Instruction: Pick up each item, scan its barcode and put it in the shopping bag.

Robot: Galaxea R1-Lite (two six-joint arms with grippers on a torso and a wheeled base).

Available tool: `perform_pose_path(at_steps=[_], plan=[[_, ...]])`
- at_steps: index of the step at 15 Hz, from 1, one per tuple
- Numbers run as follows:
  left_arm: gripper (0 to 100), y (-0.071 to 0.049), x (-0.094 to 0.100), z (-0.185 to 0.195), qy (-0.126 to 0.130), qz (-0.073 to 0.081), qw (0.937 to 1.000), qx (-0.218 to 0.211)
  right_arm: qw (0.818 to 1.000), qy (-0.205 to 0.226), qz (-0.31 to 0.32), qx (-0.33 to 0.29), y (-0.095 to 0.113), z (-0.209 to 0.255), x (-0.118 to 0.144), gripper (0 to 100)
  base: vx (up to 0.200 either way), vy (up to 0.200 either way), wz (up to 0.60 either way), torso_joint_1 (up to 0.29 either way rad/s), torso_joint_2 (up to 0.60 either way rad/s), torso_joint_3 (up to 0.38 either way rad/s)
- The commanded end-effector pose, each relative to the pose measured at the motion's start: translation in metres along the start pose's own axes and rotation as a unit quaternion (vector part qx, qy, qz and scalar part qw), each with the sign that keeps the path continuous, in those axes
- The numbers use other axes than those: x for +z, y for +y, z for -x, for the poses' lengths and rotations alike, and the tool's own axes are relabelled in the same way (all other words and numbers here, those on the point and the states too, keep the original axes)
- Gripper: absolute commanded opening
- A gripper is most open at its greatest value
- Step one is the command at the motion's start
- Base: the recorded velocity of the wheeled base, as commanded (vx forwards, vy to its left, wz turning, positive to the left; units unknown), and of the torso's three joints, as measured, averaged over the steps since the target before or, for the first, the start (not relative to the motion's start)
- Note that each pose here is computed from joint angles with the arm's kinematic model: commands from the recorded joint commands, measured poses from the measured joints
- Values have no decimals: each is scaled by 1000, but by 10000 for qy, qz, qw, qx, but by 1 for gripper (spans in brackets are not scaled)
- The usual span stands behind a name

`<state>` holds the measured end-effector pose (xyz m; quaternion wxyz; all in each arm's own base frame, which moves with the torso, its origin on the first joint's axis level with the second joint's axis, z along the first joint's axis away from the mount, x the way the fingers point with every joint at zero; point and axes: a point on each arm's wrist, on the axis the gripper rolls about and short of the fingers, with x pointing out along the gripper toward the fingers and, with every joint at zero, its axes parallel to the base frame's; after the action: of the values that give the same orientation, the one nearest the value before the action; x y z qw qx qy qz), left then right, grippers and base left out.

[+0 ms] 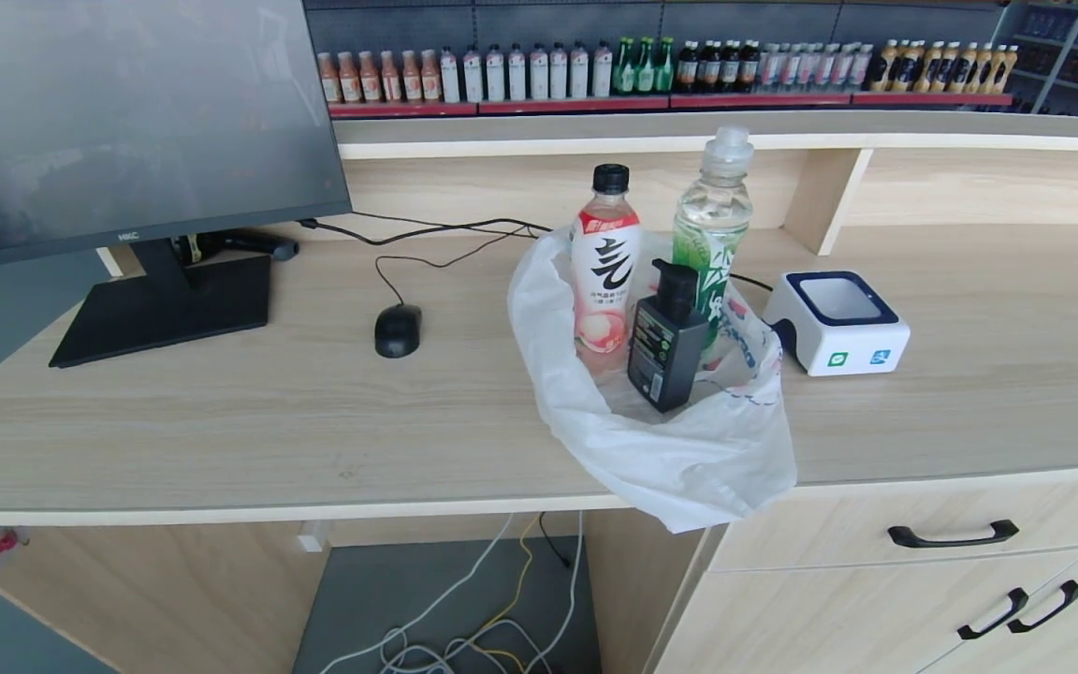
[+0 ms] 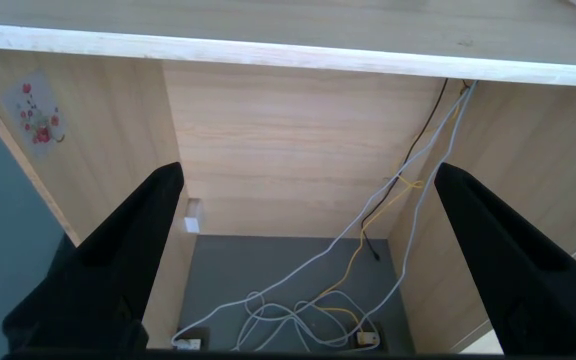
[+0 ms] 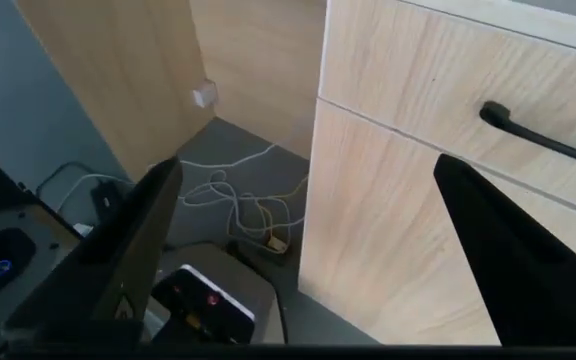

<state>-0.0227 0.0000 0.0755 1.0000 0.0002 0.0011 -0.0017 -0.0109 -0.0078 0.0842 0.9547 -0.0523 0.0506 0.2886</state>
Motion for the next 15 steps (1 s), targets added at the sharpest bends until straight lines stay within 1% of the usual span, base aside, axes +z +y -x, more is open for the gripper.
perform_pose_path(at_steps=[1, 2, 3, 5, 6, 10, 11, 12, 15], plan=[[100, 0, 0, 0, -3, 2, 10000, 2, 9945, 231, -167, -1010, 2, -3, 1, 100, 0, 0, 0, 0, 0, 0], [100, 0, 0, 0, -3, 2, 10000, 2, 9865, 383, -221, -1577, 2, -5, 1, 100, 0, 0, 0, 0, 0, 0], [100, 0, 0, 0, -3, 2, 10000, 2, 9710, 526, -312, -2313, 3, -6, 2, 100, 0, 0, 0, 0, 0, 0], [100, 0, 0, 0, -3, 2, 10000, 2, 9564, 543, -410, -2840, 4, -6, 2, 100, 0, 0, 0, 0, 0, 0], [100, 0, 0, 0, -3, 2, 10000, 2, 9566, 455, -386, -2851, 5, -5, 2, 100, 0, 0, 0, 0, 0, 0], [100, 0, 0, 0, -3, 10, 10000, 2, 9546, -396, -150, -2948, 13, 7, -2, 100, 0, 0, 0, 0, 0, 0], [100, 0, 0, 0, -3, 10, 10000, 2, 9566, -474, -140, -2873, 14, 7, -2, 100, 0, 0, 0, 0, 0, 0], [100, 0, 0, 0, -3, 10, 10000, 2, 9568, -498, -188, -2857, 14, 7, -2, 100, -200, 0, 0, 7, -2, -2], [100, 0, 0, 0, -3, 2, 10000, 2, 9564, -487, -447, -2846, 14, 5, -8, 100, 0, 0, 0, 0, 0, 0]])
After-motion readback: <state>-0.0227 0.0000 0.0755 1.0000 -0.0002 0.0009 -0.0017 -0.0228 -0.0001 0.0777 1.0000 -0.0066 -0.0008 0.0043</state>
